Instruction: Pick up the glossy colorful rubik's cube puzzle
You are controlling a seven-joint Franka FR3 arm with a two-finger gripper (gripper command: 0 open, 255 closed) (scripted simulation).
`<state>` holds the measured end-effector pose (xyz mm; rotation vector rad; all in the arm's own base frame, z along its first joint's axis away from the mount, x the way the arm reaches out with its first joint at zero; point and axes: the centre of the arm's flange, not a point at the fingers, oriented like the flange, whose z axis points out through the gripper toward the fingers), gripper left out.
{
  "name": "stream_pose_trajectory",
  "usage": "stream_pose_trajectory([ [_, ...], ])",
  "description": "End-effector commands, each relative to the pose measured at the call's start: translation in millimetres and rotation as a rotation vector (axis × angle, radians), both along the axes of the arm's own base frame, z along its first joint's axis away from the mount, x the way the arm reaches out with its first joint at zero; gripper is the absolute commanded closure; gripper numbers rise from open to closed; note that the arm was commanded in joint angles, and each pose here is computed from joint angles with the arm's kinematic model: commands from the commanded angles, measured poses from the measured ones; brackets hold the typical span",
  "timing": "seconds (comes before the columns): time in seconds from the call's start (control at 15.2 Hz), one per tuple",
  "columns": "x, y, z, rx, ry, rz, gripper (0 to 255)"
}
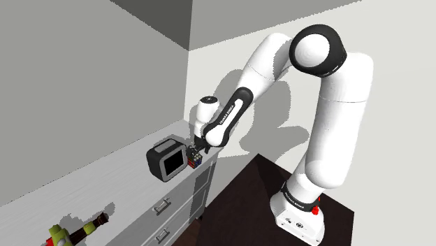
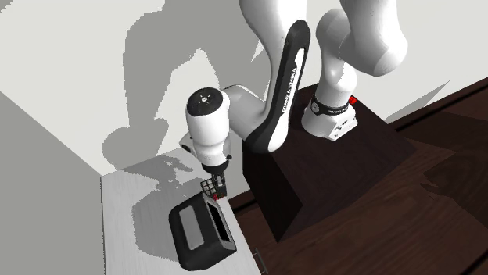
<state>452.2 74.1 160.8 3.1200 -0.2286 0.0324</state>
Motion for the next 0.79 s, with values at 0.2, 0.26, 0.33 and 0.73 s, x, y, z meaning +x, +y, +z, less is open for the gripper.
stream_pose_trajectory([
  [0.2,2,1,-28,-0.001,0.000,0.000,0],
  [0.26,2,1,-34,-0.001,0.000,0.000,0],
  [0.33,2,1,-42,-0.001,0.000,0.000,0],
  [0.73,2,1,-43,-0.001,0.000,0.000,255],
])
